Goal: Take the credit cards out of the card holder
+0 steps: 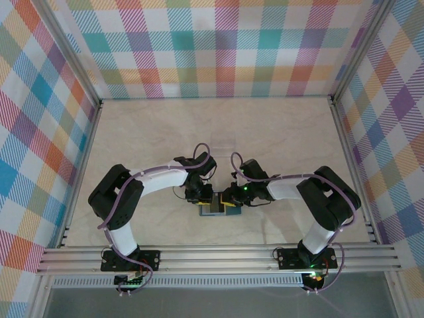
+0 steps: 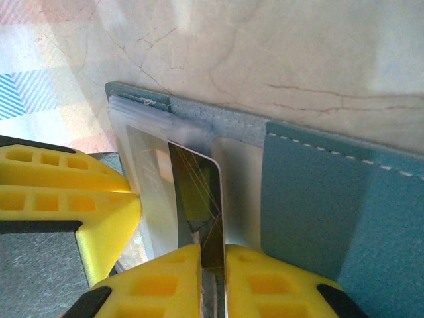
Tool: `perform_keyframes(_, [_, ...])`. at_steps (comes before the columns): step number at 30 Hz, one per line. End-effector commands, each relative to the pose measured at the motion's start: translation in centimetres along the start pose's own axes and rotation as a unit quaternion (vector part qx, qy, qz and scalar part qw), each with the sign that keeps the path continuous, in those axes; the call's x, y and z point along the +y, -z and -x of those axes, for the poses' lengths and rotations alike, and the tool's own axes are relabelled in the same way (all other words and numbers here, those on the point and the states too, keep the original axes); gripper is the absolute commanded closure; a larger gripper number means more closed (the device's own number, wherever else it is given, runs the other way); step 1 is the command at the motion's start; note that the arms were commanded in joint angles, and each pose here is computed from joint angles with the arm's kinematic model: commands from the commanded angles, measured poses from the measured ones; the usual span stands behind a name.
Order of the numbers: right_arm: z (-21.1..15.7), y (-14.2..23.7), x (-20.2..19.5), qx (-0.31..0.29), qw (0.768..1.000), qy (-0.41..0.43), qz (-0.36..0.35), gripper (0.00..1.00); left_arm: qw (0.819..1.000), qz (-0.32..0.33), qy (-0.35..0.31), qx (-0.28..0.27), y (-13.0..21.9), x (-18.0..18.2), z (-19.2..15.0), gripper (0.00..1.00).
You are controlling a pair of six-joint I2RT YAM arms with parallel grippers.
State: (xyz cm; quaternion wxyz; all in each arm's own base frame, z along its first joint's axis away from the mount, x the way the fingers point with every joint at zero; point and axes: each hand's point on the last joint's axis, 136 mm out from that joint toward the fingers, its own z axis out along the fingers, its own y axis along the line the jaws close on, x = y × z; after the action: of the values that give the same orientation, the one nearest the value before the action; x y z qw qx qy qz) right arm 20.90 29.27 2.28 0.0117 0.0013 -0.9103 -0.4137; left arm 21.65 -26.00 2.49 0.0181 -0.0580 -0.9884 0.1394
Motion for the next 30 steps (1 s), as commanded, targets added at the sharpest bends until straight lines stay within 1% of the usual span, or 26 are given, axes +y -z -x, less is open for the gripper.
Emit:
perform_keyframes(1, [-0.7,0.1,-1.8,0.002,0.999,-0.01,-0.033,0.85,0.998,0.06,0.004,0.027,-1.2,2.5,-1.9,0.78])
perform_keyframes(10, [-0.8,2.9,-3.1,-0.02,0.994,0.0,-0.108,0.9,0.998,0.06,0.004,0.022,-1.0,2.5,-1.8,0.79])
perform_keyframes(17, [-1.2,4.9,-3.4,-0.015,0.987,0.016,-0.158,0.92,1.0,0.03,0.008,0.004,-0.5,1.3,-1.2,0.79])
perform_keyframes(20, [-1.2,5.0,-3.0,-0.011,0.988,0.018,-0.154,0.92,1.0,0.015,0.007,-0.002,-0.3,0.6,-1.1,0.79])
perform_keyframes(26, [-0.9,4.9,-2.4,-0.009,0.989,0.019,-0.146,0.92,1.0,0.008,0.008,-0.004,-0.3,0.6,-1.2,0.79])
perform_keyframes(30, [-0.7,4.3,-1.1,-0.009,0.994,0.019,-0.107,0.88,1.0,0.001,0.009,-0.004,-0.5,0.4,-1.2,0.79])
